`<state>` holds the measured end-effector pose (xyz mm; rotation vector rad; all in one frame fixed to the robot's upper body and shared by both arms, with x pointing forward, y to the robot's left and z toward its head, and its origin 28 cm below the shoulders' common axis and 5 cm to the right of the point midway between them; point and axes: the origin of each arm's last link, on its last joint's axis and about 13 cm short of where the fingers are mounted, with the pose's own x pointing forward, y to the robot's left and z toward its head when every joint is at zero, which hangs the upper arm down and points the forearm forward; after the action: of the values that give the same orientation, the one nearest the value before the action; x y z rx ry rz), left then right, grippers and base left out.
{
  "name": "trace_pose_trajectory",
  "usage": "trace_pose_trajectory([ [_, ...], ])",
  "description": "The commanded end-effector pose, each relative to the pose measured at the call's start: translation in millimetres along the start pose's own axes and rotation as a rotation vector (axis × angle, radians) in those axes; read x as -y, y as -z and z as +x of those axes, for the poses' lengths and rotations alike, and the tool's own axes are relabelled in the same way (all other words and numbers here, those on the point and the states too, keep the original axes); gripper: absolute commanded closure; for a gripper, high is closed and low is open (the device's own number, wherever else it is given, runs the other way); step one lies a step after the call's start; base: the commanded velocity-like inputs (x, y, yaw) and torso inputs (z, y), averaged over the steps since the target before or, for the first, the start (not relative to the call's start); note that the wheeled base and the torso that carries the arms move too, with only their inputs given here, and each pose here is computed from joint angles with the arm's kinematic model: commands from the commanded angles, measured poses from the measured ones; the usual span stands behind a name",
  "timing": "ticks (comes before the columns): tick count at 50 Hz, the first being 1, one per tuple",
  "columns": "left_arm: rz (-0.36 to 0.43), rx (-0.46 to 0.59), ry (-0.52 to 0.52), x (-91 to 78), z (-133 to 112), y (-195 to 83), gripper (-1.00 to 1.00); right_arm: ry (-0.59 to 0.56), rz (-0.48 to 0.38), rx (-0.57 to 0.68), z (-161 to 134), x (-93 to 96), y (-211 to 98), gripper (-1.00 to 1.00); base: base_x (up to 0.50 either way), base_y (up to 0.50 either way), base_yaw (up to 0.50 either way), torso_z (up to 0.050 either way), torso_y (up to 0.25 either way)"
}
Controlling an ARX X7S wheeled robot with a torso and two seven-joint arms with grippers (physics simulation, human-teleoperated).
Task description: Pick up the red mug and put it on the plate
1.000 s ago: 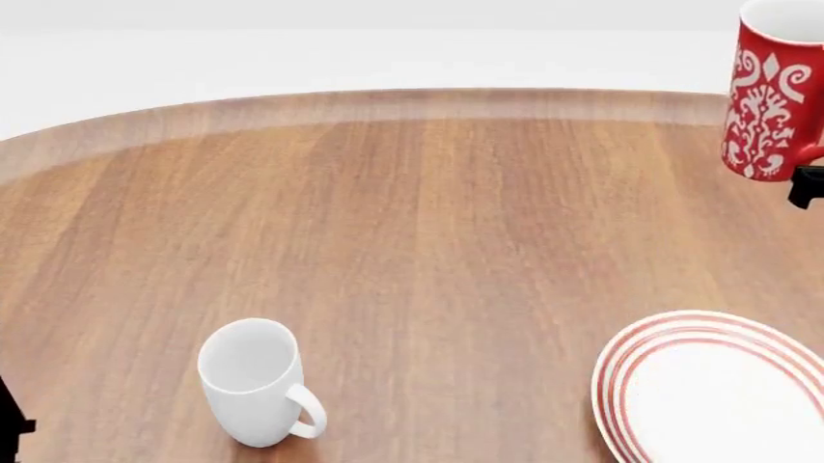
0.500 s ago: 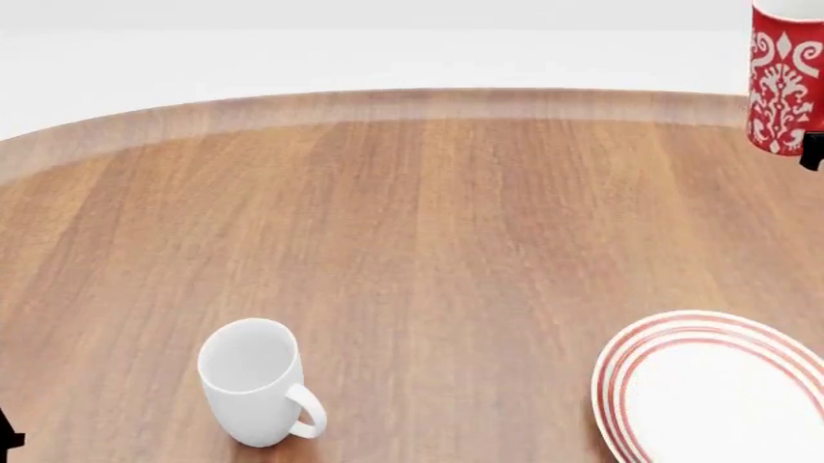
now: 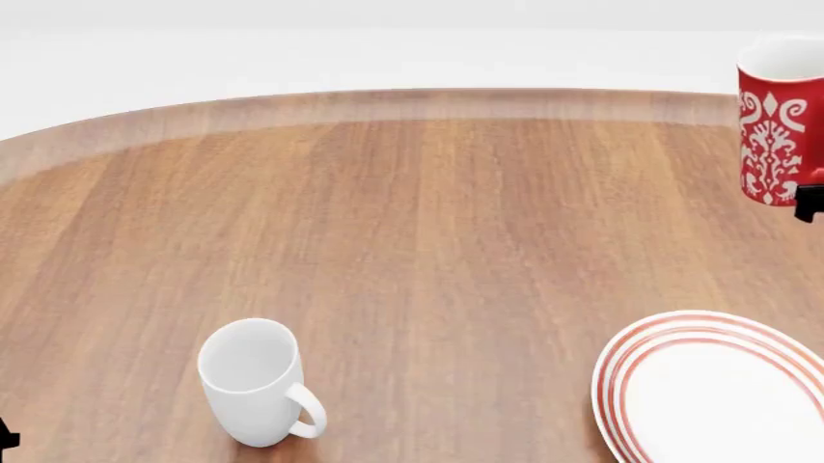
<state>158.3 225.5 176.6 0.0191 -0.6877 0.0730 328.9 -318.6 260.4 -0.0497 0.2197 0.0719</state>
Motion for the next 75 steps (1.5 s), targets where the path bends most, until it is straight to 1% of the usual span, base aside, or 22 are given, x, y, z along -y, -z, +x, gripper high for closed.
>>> trace_pose_trajectory([
  [1, 0.001, 0.000, -0.001, 0.0, 0.5, 0.0, -1.00, -0.027, 0.014, -0.009, 4.0, 1.1, 12.3, 1.00, 0.00, 0.00, 0.00, 0.000, 0.000],
  [5, 0.001, 0.001, 0.000, -0.5, 0.9, -0.8, -1.00, -0.034, 0.054, 0.005, 4.6, 1.6, 18.4, 1.00, 0.00, 0.00, 0.00, 0.000, 0.000],
  [8, 0.002, 0.001, 0.001, -0.1, 0.5, -0.2, -1.00, -0.039, 0.065, -0.002, 6.5, 1.1, 26.5, 1.00, 0.00, 0.00, 0.00, 0.000, 0.000],
  [10, 0.002, 0.002, 0.000, -0.2, 0.5, -0.6, -1.00, -0.044, 0.099, 0.008, 6.4, 1.2, 29.1, 1.00, 0.00, 0.00, 0.00, 0.000, 0.005],
  [12, 0.002, 0.002, -0.001, -0.6, 0.9, -0.9, -1.00, -0.039, 0.112, 0.007, 7.2, 1.7, 34.3, 1.00, 0.00, 0.00, 0.00, 0.000, 0.000],
  [13, 0.003, 0.003, -0.001, -0.7, 0.9, -0.9, -1.00, -0.038, 0.137, 0.013, 7.6, 2.1, 38.1, 1.00, 0.00, 0.00, 0.00, 0.000, 0.000],
  [21, 0.004, 0.005, -0.002, -1.1, 0.7, -2.0, -1.00, -0.042, 0.183, 0.036, 4.1, 3.2, 55.3, 1.00, 0.00, 0.00, 0.00, 0.000, 0.000],
  [24, 0.004, 0.003, 0.000, -0.8, 0.9, -1.7, -1.00, -0.041, 0.188, 0.036, 1.4, 3.4, 61.1, 1.00, 0.00, 0.00, 0.00, 0.000, 0.000],
  [42, 0.006, 0.011, 0.002, -0.1, 0.4, -3.7, -1.00, -0.084, 0.191, 0.116, -8.1, 1.7, 68.4, 1.00, 0.00, 0.00, 0.00, 0.000, 0.001],
  [45, 0.006, 0.011, 0.004, 0.5, 0.3, -3.2, -1.00, -0.089, 0.172, 0.134, -7.6, 1.1, 69.5, 1.00, 0.00, 0.00, 0.00, 0.000, 0.000],
  [52, 0.008, 0.012, 0.003, 0.4, 0.4, -3.5, -1.00, -0.078, 0.163, 0.145, -5.7, 1.8, 71.6, 1.00, 0.00, 0.00, 0.00, 0.002, 0.000],
  [65, 0.006, 0.017, 0.001, 0.1, -0.9, -4.6, -1.00, -0.025, 0.183, 0.146, 2.5, 0.7, 71.2, 1.00, 0.00, 0.00, 0.00, 0.000, 0.000],
  [75, 0.006, 0.018, 0.002, 0.4, -1.2, -5.2, -1.00, 0.004, 0.180, 0.162, -0.8, 2.0, 74.5, 1.00, 0.00, 0.00, 0.00, 0.000, 0.001],
])
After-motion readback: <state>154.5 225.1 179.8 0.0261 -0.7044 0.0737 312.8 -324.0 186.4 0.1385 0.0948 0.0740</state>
